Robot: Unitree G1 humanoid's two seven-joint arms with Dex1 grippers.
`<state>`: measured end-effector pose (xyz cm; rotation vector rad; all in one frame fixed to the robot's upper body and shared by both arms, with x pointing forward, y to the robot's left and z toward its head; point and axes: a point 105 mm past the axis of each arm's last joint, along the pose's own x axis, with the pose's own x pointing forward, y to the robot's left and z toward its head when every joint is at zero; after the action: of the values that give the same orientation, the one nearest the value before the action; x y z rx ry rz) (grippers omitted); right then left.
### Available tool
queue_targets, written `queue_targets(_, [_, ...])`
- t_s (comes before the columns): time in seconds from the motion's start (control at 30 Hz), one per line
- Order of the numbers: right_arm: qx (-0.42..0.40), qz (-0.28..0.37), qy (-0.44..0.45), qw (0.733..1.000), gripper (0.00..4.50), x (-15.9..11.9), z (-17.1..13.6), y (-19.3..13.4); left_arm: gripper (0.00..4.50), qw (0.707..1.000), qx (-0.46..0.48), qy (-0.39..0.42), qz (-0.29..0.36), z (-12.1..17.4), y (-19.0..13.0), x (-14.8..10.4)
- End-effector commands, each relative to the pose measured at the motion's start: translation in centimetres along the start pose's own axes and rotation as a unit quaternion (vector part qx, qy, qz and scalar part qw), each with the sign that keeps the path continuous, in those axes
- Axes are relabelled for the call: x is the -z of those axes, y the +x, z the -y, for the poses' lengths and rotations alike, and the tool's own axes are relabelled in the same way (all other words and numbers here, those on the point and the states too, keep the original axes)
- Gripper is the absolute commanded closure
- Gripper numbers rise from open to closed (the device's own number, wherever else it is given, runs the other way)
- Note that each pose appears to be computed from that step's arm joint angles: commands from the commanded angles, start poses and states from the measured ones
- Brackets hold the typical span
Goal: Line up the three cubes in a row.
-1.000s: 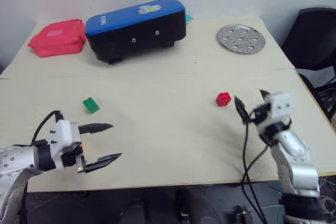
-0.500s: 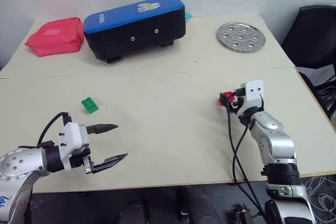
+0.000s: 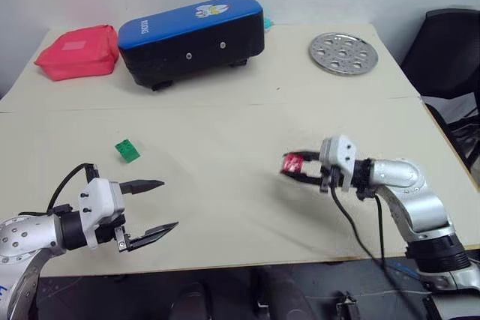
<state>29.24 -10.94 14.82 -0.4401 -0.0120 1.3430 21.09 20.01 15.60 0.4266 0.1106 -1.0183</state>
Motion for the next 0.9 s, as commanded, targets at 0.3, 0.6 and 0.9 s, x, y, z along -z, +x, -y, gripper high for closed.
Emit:
queue_targets(0.3, [-0.108,-0.023,0.013,0.994,2.99,1.8,-1.8,6.7,0.0,1.0,-0.002,0.004,-0.002,0.0,0.0,0.0])
queue_targets(0.6, [-0.122,-0.023,0.008,0.992,2.17,2.5,-1.8,6.9,0.0,1.0,-0.012,-0.003,-0.012,0.6,-0.6,0.5])
queue_targets(0.9, [-0.068,0.137,-0.058,0.987,0.05,-3.6,-0.2,4.0,0.0,0.995,-0.098,0.003,-0.006,-0.7,-3.4,0.0])
